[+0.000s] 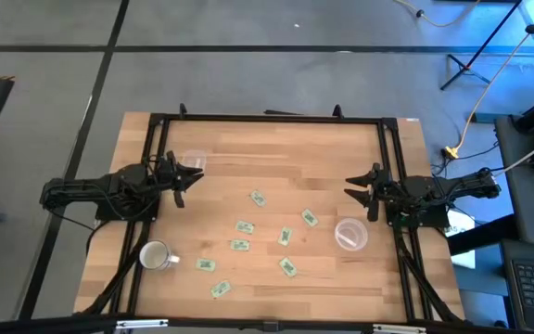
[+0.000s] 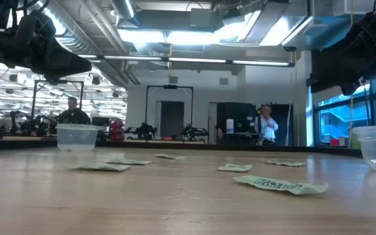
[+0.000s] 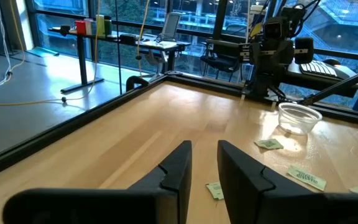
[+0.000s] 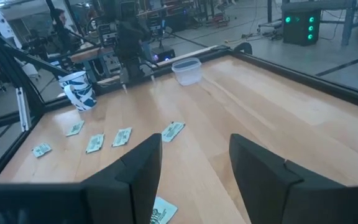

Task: Pick and place Stevia / Truvia into bins
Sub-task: Put the stevia packet into the round transparent container

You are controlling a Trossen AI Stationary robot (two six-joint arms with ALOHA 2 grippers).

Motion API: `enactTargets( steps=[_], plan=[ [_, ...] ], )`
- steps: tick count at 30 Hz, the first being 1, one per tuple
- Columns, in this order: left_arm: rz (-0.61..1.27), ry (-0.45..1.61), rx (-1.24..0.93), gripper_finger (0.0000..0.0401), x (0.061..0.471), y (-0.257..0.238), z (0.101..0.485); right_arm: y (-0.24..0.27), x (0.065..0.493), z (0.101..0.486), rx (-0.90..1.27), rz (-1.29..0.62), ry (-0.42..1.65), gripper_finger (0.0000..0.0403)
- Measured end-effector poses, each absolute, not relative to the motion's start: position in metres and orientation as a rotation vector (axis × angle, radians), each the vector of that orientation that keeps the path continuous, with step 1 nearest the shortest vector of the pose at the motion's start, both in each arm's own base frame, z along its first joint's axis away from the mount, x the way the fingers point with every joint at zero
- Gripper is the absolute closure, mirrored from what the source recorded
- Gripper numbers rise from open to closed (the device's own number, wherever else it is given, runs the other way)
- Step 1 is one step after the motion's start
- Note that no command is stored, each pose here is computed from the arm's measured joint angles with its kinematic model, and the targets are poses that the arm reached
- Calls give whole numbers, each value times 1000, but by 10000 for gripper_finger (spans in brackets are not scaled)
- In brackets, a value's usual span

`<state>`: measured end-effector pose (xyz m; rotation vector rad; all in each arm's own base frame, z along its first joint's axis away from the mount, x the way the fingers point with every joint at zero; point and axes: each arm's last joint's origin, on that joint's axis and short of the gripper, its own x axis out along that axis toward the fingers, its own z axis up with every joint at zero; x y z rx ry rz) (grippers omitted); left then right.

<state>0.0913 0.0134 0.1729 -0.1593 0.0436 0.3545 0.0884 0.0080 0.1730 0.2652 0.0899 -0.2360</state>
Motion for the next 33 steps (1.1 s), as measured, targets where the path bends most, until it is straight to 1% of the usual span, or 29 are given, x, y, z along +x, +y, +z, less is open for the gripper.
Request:
enactTargets(
  steps=[16, 20, 23, 27, 31, 33],
  plan=[
    [354, 44, -159, 329, 91, 13, 173, 8, 89, 175, 271, -233, 70, 211],
    [354, 44, -159, 329, 91, 13, 173, 8, 89, 175, 315, -234, 65, 211],
    [355, 43, -159, 329, 91, 13, 173, 8, 89, 175, 279, -232, 66, 211],
    [355, 44, -159, 329, 91, 13, 173, 8, 89, 184, 264, -219, -13, 211],
    [355, 44, -159, 329, 91, 13, 173, 8, 89, 199, 199, -209, -135, 211],
    [354, 44, -159, 329, 91, 13, 173, 8, 88, 207, 163, -210, -141, 211]
  ],
)
